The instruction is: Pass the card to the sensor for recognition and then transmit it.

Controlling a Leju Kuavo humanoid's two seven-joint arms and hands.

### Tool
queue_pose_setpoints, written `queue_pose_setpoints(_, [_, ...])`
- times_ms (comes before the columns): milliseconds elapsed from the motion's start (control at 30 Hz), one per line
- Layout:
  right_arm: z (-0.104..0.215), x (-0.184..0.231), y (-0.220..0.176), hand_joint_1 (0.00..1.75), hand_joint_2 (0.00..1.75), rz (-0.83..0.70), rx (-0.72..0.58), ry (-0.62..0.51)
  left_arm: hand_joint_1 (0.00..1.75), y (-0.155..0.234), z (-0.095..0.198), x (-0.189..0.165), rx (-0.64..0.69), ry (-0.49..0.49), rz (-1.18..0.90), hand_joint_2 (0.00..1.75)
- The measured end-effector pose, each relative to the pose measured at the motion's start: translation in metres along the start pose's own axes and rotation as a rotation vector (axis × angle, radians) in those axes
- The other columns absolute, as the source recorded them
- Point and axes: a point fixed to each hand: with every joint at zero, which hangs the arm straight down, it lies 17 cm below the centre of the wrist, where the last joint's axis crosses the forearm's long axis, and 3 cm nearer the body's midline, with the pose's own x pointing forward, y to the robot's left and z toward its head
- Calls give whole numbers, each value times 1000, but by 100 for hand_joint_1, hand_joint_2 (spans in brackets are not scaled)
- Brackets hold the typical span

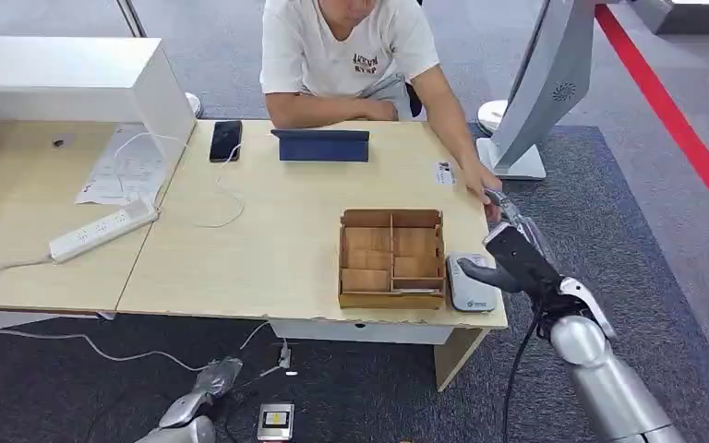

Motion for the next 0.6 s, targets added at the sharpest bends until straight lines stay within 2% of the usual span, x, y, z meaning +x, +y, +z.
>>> queue_pose_setpoints(233, [16,10,5,0,175,51,-35,-29,0,1,1,-18,6,54,14,0])
queue_pose_setpoints(433, [32,14,4,0,175,194,-102,-39,0,-12,10,-36,-31,58,-16,0])
queue_pose_setpoints(533, [52,8,12,0,175,269,-101,-26,0,-39,36,-84,-72,41,-36,0])
queue_pose_setpoints(600, [62,8,12,0,175,288,-101,-27,0,-53,53,-119,-102,89,-46,0])
